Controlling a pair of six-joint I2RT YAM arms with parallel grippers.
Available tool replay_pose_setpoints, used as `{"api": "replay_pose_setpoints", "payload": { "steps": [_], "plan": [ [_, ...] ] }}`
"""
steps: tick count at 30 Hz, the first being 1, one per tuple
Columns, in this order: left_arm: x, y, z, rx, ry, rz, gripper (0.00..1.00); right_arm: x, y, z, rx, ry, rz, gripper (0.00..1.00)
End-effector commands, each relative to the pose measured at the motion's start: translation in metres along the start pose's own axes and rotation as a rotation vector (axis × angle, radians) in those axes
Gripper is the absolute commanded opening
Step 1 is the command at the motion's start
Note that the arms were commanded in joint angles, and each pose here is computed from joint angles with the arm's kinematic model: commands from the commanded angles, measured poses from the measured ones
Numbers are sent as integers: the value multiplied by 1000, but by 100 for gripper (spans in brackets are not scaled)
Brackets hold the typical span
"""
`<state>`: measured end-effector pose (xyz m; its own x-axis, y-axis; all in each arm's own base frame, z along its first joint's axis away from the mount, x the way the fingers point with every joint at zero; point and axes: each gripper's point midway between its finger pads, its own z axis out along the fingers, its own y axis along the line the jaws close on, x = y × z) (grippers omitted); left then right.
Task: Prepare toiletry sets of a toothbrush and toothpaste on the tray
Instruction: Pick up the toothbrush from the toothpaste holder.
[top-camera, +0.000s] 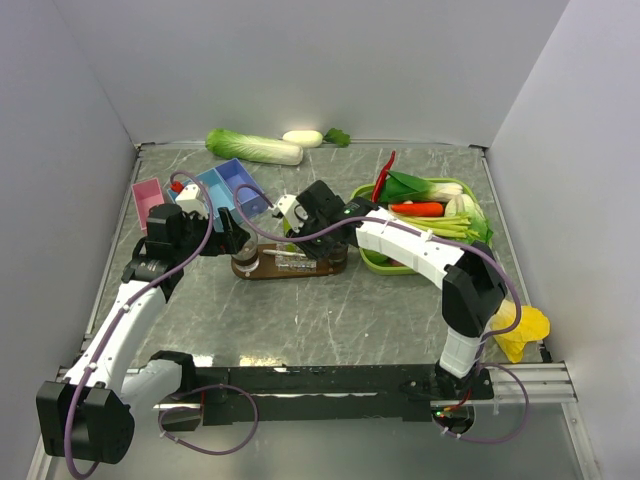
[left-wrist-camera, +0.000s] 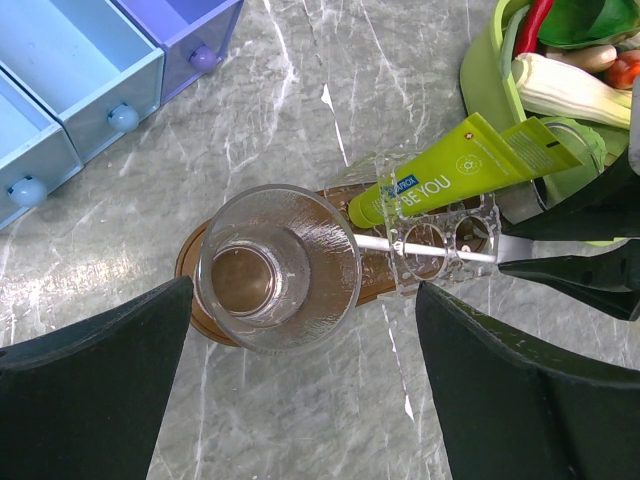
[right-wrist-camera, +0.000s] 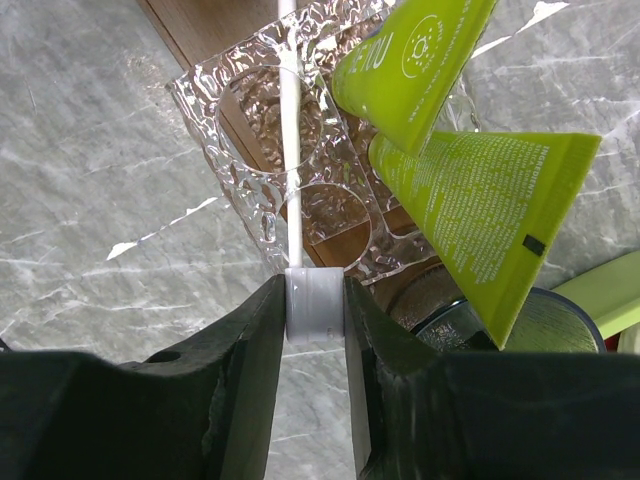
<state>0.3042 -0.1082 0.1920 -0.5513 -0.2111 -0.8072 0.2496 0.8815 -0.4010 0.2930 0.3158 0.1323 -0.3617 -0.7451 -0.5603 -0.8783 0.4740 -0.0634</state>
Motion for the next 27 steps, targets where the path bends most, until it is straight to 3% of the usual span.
{"api": "replay_pose_setpoints", "payload": {
  "steps": [1, 27],
  "plan": [
    [-24, -10, -3, 40, -69, 36, 97, -6, 0, 0, -7, -1, -24, 34],
    [-23, -10, -3, 42, -64, 34, 97, -14, 2, -26, 5, -45, -10, 6]
  ]
}}
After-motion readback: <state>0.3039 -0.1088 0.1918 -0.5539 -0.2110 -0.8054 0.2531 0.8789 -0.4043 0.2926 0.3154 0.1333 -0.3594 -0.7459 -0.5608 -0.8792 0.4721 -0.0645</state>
